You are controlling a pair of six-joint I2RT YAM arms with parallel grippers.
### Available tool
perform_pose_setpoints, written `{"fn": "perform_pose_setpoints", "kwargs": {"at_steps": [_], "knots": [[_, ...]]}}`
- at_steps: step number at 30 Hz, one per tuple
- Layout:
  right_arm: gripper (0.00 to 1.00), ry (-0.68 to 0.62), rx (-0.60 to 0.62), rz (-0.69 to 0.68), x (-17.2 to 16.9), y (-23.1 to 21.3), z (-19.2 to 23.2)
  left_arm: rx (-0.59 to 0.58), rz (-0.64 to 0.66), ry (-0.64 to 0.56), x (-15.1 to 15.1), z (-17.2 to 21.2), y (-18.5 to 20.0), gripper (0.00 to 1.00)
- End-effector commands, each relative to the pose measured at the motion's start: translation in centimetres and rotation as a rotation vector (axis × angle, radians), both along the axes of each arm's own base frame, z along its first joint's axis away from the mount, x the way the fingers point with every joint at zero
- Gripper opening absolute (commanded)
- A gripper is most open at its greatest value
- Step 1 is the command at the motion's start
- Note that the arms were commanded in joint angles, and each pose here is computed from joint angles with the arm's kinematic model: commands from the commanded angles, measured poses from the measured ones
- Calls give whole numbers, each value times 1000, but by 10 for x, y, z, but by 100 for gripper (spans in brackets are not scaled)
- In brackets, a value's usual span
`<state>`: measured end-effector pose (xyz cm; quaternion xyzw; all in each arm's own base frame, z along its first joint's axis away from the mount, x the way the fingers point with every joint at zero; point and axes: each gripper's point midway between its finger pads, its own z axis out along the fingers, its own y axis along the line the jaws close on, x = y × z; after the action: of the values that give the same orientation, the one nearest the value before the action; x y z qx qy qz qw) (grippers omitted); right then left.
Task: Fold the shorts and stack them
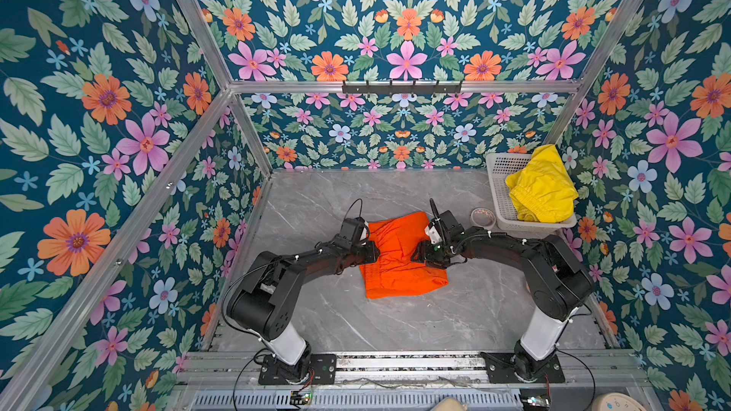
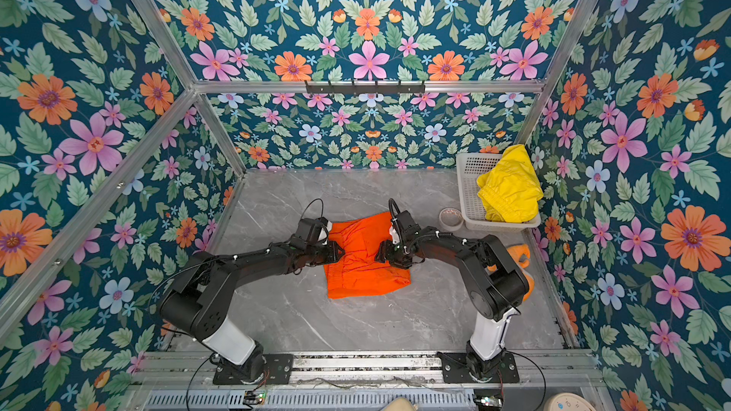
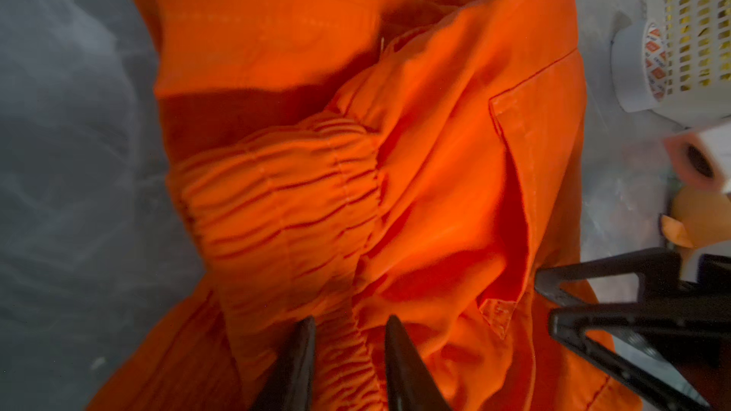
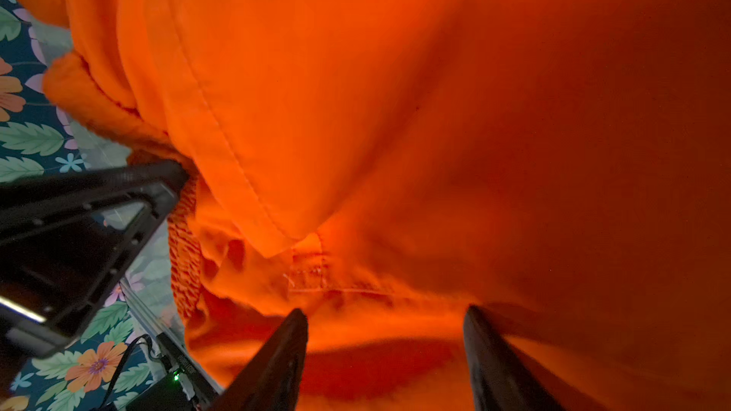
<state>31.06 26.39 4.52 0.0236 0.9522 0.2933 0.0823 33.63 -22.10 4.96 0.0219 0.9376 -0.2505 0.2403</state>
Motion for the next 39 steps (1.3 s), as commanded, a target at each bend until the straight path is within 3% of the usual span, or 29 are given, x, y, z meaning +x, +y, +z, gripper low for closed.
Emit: {"fn": "perform_pose_setpoints", "kwargs": {"at_steps": [1, 4, 9, 15, 21, 25, 29, 39], "knots": [[66, -53, 65, -21, 10, 7, 34, 94, -67, -33, 10, 18, 3, 45], [68, -131, 61, -59, 20, -9, 71, 110, -67, -69, 18, 50, 3, 50], [69, -148, -17, -147, 20, -46, 81, 198, 18, -66, 3, 72, 19, 62], [69, -112, -29, -151, 9, -51, 64, 365, 117, 33, -21, 44, 46, 70], [69, -106, -15, -161, 4, -52, 61, 363, 88, 87, -24, 15, 37, 73], [69, -112, -13, -161, 1, -53, 62, 345, 79, 90, -19, 5, 29, 73], [69, -117, -11, -162, -2, -55, 63, 419, 73, 119, -17, -12, 36, 72], [68, -154, -25, -180, -8, -65, 72, 484, 33, 142, -10, -34, 43, 49]]}}
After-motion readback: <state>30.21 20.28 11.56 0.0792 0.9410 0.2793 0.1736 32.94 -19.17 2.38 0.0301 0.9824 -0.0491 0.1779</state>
